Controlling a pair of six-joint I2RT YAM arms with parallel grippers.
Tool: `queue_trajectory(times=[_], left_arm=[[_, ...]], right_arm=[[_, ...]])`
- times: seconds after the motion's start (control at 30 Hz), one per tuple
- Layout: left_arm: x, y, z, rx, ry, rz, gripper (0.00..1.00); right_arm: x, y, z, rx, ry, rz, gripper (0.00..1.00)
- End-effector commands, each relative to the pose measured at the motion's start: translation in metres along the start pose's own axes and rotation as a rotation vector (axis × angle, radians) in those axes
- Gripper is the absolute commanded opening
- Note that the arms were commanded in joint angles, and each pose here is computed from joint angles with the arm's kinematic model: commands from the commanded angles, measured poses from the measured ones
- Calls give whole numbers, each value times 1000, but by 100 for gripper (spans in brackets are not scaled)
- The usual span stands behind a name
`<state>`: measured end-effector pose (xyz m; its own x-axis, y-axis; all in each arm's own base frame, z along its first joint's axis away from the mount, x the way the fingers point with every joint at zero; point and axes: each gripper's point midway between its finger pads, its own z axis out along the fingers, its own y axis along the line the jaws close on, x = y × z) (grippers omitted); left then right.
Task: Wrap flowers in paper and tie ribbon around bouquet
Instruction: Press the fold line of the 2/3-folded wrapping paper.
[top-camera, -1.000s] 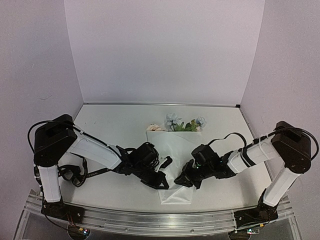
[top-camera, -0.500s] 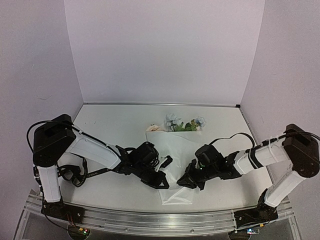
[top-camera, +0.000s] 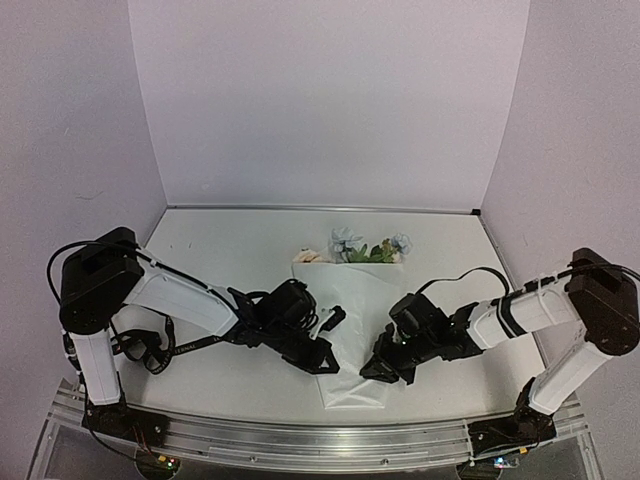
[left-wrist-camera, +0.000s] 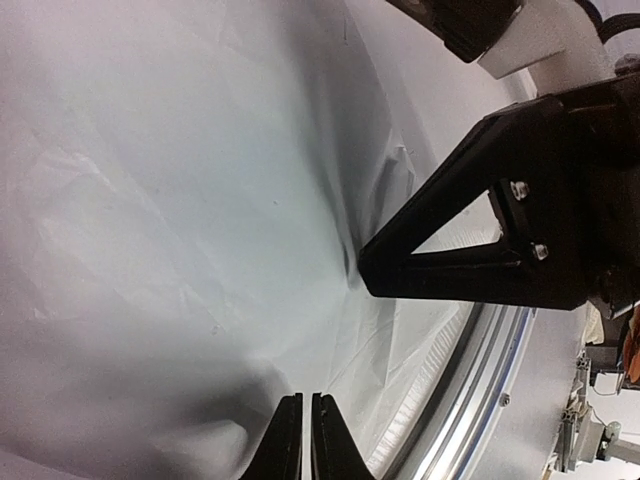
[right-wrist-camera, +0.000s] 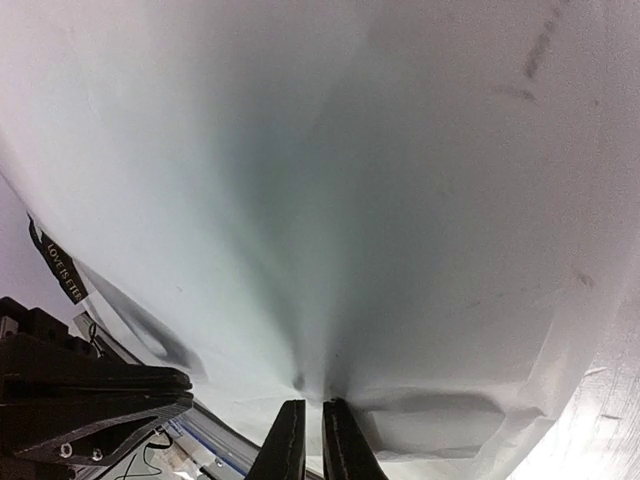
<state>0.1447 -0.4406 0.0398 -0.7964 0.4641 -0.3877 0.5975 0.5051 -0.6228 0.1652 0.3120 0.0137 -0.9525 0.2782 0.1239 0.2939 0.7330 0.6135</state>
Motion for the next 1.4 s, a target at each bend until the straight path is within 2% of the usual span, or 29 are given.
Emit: queue_trajectory(times=[0.0, 0.57, 0.9, 1.37], left_arm=[[-10, -1, -15, 10, -53, 6, 6], [-30, 51, -23, 66, -99, -221, 7], [-36, 91, -21, 8, -113, -371, 7], [-79, 137, -42, -11, -182, -496, 9]], right_arm=[[-2, -20, 4, 61, -27, -6, 8], [0, -26, 6, 78, -10, -5, 8], [2, -28, 6, 80, -3, -8, 8], [4, -30, 5, 83, 4, -18, 7]])
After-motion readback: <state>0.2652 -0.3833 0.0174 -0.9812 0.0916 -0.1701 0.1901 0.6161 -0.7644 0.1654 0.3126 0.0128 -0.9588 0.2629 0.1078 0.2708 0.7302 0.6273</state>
